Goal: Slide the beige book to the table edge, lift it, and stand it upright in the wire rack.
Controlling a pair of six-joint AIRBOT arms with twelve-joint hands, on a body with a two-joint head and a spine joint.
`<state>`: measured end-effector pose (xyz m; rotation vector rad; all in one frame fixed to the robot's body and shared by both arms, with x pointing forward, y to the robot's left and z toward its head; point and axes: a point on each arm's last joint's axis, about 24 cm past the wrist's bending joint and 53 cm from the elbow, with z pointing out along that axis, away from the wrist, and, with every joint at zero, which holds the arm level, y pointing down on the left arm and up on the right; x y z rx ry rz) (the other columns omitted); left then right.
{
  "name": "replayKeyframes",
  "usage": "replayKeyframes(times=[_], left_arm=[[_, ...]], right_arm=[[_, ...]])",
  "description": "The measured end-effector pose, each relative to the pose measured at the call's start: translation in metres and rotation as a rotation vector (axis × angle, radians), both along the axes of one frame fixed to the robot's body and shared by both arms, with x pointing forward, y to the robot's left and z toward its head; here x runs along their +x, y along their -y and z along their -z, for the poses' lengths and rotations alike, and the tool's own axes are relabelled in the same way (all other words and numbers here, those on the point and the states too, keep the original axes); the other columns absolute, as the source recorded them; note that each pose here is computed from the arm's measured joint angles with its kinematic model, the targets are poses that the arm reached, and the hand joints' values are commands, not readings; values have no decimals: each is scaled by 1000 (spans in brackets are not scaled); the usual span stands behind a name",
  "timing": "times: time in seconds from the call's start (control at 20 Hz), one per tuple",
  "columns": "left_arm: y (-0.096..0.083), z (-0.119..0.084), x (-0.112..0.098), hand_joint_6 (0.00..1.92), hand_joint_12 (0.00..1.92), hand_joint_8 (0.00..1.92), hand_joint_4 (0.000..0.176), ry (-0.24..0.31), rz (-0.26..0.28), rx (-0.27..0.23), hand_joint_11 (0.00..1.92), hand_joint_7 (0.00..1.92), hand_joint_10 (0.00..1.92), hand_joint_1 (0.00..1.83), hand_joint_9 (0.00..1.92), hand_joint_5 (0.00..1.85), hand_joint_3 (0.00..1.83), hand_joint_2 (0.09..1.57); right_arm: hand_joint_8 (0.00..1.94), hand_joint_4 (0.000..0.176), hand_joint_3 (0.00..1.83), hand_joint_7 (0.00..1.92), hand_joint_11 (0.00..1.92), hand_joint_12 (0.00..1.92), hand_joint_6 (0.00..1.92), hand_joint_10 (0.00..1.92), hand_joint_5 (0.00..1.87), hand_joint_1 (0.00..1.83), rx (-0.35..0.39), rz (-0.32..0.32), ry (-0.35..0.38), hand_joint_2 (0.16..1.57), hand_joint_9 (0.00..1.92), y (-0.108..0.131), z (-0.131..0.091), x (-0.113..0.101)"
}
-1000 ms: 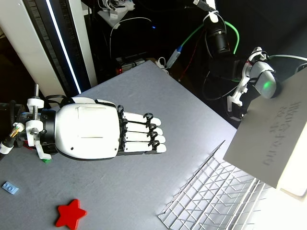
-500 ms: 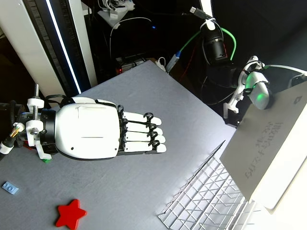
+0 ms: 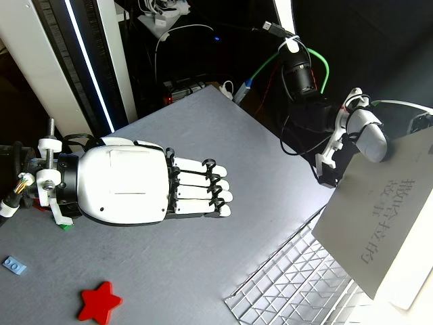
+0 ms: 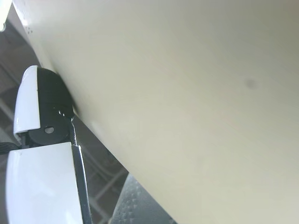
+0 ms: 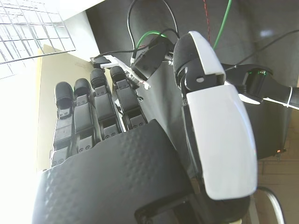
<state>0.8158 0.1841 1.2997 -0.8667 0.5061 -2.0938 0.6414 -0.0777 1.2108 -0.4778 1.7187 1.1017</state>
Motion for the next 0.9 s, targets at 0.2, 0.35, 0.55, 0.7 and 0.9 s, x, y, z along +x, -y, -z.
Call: replayKeyframes(times=[0.2, 0.35, 0.55, 0.7, 0.9], left_arm=[[4, 4, 0, 1077, 1834, 1401, 0, -11, 6, -28, 619, 898, 1550, 1228, 819, 790, 3, 1191], [10, 7, -1, 1100, 1908, 1445, 0, -17, 18, -42, 634, 876, 1651, 1224, 808, 773, 2, 1203], [12, 10, -1, 1127, 1782, 1359, 0, -26, 23, -70, 582, 917, 1480, 1229, 832, 760, 0, 1194], [11, 11, -2, 1065, 1761, 1339, 0, -26, 20, -94, 571, 928, 1447, 1235, 828, 795, 0, 1182], [18, 12, -3, 995, 1713, 1342, 0, -28, 30, -97, 647, 933, 1446, 1240, 897, 827, 0, 1174]], right_arm=[[0, 0, 3, 128, 0, 283, 0, 0, 64, 109, 0, -1, 1, 1213, 91, 0, 0, 0], [8, 0, 0, 207, 0, 460, 5, 15, 93, 144, 1, -1, 1, 1201, 180, 0, 0, 0], [0, 0, 1, 154, 0, 383, 3, 0, 110, 98, 0, -1, 1, 1199, 124, 0, 0, 0], [4, 0, 0, 123, 0, 333, 2, 0, 83, 57, 0, -1, 1, 1198, 78, 0, 0, 0], [0, 0, 0, 127, 0, 375, 1, 8, 87, 67, 0, -1, 1, 1187, 106, 0, 0, 0]])
